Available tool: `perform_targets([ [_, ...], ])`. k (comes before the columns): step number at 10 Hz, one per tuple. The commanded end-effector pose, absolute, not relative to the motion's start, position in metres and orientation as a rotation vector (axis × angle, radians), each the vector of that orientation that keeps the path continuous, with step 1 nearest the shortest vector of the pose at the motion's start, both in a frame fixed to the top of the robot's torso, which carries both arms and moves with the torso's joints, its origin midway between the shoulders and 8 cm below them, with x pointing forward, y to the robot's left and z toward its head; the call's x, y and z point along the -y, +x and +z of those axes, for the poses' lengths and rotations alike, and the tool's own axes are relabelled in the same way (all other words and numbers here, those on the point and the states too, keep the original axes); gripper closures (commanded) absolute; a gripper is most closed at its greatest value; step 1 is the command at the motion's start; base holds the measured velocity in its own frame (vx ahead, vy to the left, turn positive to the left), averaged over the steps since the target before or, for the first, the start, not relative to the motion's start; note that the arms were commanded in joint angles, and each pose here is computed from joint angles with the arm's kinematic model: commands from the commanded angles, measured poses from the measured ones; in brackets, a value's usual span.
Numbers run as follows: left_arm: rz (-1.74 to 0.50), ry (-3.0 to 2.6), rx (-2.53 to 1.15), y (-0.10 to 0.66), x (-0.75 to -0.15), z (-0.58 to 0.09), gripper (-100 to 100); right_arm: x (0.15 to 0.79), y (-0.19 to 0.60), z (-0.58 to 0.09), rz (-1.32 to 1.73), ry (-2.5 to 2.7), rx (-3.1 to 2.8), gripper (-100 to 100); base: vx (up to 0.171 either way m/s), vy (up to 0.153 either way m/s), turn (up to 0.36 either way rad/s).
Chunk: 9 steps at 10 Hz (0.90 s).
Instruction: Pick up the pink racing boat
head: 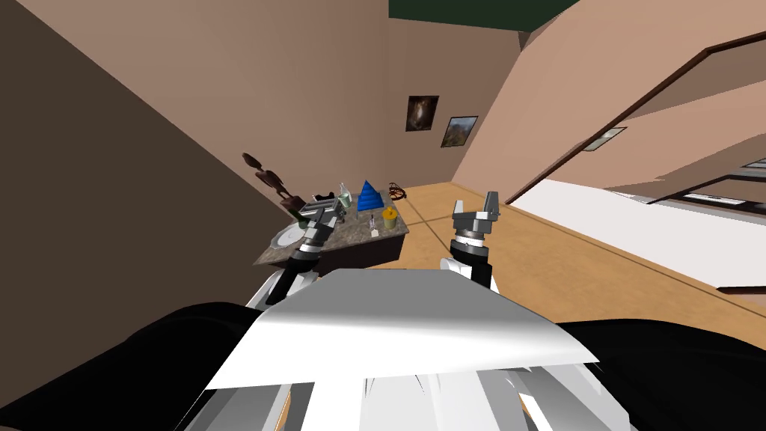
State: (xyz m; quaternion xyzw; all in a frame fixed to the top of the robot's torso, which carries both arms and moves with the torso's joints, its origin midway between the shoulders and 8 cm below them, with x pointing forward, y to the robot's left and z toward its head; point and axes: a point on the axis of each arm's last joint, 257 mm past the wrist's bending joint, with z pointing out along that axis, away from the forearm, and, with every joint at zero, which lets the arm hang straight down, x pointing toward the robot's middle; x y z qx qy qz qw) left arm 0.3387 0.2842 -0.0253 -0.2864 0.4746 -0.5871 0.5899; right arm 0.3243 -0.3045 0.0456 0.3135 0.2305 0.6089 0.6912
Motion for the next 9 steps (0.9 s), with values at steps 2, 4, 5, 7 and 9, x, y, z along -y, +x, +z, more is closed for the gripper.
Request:
perform_targets([
  [2, -1.327, -0.730, -1.212, 0.343, -0.295, -0.052, -100, 0.305, 0.324, 0.046, 1.361, 0.701, -0.515, 0, -0.049, 0.079, -0.121],
  [4, -1.306, -0.744, -1.271, 0.345, -0.298, -0.063, -100, 0.305, 0.324, 0.046, 1.361, 0.701, -0.515, 0, -0.044, 0.063, -0.086],
  [5, -1.283, -0.767, -1.319, 0.347, -0.302, -0.075, -100, 0.305, 0.324, 0.046, 1.361, 0.701, -0.515, 0, -0.019, 0.019, -0.118],
  [7, -1.256, -0.787, -1.369, 0.349, -0.307, -0.088, -100, 0.305, 0.324, 0.046, 1.361, 0.701, -0.515, 0, -0.016, 0.008, -0.090],
  [9, -1.196, -0.832, -1.458, 0.352, -0.318, -0.113, -100, 0.305, 0.324, 0.046, 1.361, 0.701, -0.515, 0, -0.006, -0.016, -0.137],
])
